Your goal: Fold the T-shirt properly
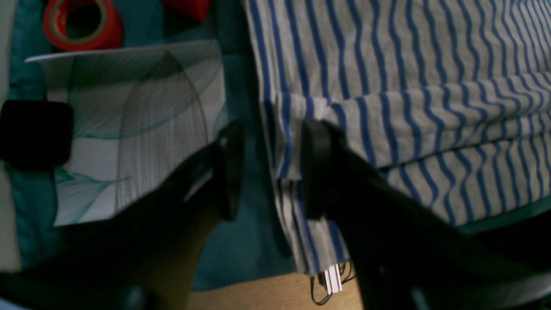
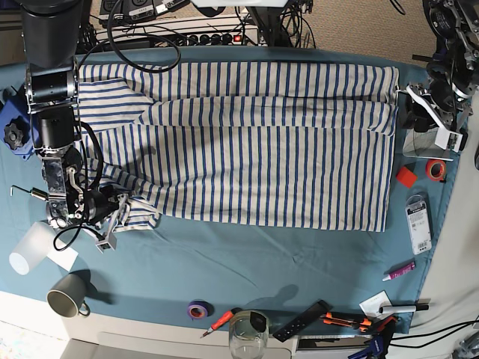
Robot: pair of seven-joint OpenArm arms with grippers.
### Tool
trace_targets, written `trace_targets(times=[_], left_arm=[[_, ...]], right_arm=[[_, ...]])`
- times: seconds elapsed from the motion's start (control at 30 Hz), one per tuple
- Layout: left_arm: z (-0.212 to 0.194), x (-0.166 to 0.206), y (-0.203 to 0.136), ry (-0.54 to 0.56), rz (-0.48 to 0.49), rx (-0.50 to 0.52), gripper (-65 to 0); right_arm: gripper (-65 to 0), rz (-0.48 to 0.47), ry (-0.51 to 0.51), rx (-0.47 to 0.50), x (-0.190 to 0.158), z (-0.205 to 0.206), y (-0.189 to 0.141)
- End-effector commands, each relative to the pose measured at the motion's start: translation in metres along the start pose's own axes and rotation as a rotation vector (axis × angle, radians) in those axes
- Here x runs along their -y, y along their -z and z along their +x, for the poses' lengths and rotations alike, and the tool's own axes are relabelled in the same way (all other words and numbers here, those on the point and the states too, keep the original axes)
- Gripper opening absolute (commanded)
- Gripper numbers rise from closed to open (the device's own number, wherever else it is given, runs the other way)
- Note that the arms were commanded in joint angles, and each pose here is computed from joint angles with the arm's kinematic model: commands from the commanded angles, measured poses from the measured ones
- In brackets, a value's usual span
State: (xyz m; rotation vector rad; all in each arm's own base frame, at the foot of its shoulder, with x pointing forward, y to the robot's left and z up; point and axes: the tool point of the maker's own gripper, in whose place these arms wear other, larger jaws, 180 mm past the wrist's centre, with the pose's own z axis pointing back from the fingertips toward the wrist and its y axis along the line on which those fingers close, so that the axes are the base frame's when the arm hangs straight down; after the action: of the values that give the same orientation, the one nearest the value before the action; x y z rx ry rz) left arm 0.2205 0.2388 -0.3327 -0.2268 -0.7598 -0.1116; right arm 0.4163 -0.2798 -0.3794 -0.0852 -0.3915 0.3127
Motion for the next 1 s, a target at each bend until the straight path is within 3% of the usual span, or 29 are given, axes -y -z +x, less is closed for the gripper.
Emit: trace_targets(times=[0.0,0.3,0.97], left_arm=[[0.013,0.0,-0.004,0.018,0.0,0.046,-42.0],[0.013,0.0,-0.004,0.018,0.0,0.046,-42.0],[0.013,0.0,-0.004,0.018,-0.001,0.046,-42.0]], right_arm=[[-65.0,-0.062,0.0,0.064,0.021,0.024,-0.02],[-65.0,-0.104,-0.028,0.149,0.02,0.054,-0.056],[-65.0,-0.109,-0.022,0.167,0.019,0.058,-0.059]])
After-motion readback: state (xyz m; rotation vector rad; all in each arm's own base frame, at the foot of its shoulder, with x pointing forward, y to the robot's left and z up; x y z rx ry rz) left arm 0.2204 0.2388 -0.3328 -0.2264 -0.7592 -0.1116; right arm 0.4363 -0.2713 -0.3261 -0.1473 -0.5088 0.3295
